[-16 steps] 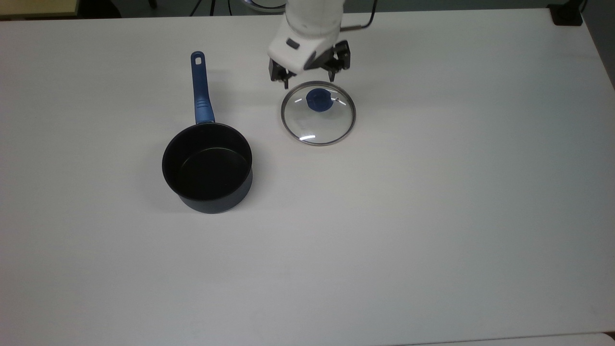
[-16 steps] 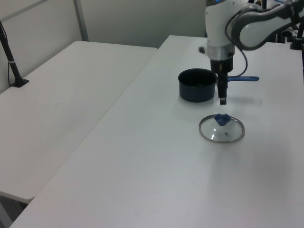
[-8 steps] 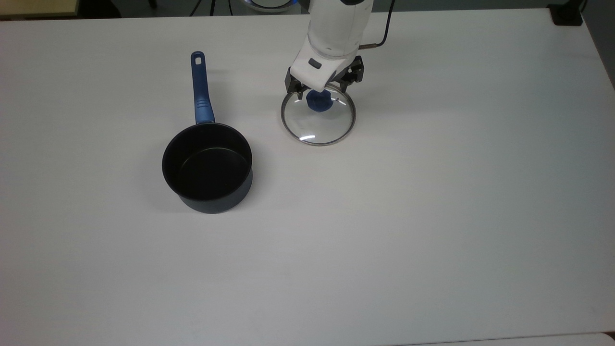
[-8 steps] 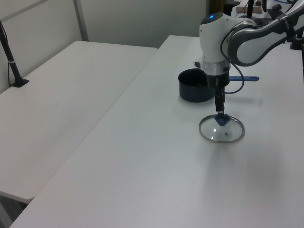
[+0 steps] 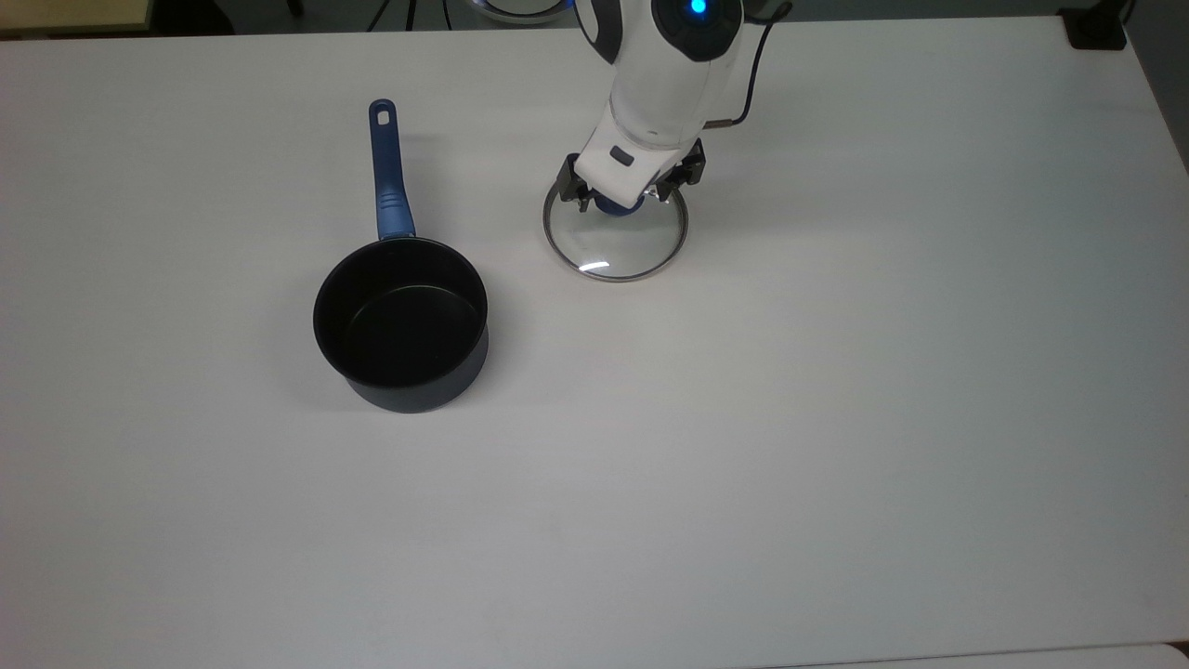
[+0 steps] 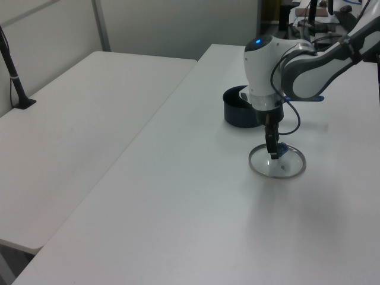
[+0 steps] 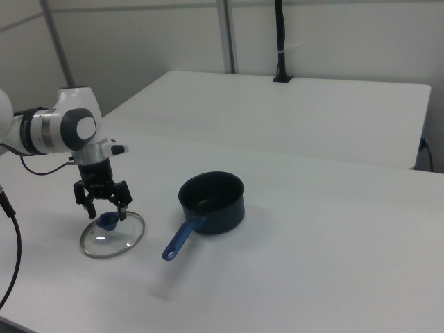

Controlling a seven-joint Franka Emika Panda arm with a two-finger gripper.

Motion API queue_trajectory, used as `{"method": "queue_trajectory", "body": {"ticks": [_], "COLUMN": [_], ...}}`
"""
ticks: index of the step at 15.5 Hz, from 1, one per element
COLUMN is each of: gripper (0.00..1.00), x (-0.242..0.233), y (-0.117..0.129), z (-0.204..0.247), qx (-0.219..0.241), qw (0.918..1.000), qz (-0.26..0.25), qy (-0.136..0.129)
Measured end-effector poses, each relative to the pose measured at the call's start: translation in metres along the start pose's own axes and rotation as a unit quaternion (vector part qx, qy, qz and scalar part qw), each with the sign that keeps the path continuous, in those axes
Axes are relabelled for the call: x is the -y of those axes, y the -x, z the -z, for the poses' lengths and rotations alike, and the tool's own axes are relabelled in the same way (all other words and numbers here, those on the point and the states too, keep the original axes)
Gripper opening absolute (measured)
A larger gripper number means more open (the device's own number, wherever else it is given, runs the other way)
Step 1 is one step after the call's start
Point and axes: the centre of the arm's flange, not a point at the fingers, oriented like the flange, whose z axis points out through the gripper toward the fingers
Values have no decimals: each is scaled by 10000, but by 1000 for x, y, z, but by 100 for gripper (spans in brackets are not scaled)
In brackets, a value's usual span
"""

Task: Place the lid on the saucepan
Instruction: 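Close the gripper on the blue knob of the glass lid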

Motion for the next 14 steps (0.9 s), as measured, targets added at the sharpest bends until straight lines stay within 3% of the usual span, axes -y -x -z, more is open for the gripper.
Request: {"method": "queue_trajectory", "body": {"ticks": [8,9,14], "gripper": [97,88,75], "x": [4,4,3], "y": [-1,-1,-1], "z": [-3,-3,-3], "qx": [24,22,18], "qw": [10000,10000,9999], "qz": [-5,-11,-85], "qy": [15,31,60]}}
